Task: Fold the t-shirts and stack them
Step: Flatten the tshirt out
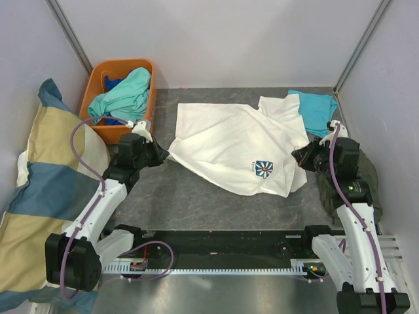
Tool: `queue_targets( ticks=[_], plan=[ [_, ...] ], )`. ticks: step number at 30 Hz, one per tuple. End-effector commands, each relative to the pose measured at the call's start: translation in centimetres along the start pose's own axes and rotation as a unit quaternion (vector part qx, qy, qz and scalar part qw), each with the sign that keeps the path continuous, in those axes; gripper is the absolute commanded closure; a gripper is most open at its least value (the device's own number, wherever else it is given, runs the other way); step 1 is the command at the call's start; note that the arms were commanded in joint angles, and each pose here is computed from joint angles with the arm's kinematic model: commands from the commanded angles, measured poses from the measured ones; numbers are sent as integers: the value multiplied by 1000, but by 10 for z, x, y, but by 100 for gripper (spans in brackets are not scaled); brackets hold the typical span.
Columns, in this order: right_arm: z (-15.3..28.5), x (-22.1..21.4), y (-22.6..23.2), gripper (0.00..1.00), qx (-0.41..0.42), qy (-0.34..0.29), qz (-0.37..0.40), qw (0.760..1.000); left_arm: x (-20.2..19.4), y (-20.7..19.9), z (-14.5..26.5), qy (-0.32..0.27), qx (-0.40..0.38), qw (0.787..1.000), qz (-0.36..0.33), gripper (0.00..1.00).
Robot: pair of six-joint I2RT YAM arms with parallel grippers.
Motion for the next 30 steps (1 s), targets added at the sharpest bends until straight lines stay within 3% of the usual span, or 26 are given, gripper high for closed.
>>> queue_targets(
  ticks=[1, 8, 20, 30],
  plan=[
    [15, -17, 3, 100, 3, 58, -27, 998, 16, 5, 15, -11, 46, 999, -8, 98],
    [39, -48, -6, 100, -17, 88, -54, 995, 19, 6, 21, 1, 60, 998, -11, 98],
    [112, -54, -24, 100, -131, 18, -88, 987, 11, 16, 27, 33, 103, 994, -23, 98],
    [138, -65, -35, 100, -185, 33, -91, 978, 12, 25, 44, 34, 148, 988, -33, 98]
  ],
)
Point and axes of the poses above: each gripper's point midway between its finger pads, its own z axis back along the fingers, its own y axis along the line the jaws close on, x = y × z, the point moved 7 cm from there along z, back along the fingers, and after that the axes turned 14 degrees about -z, right-handed, at the moved point
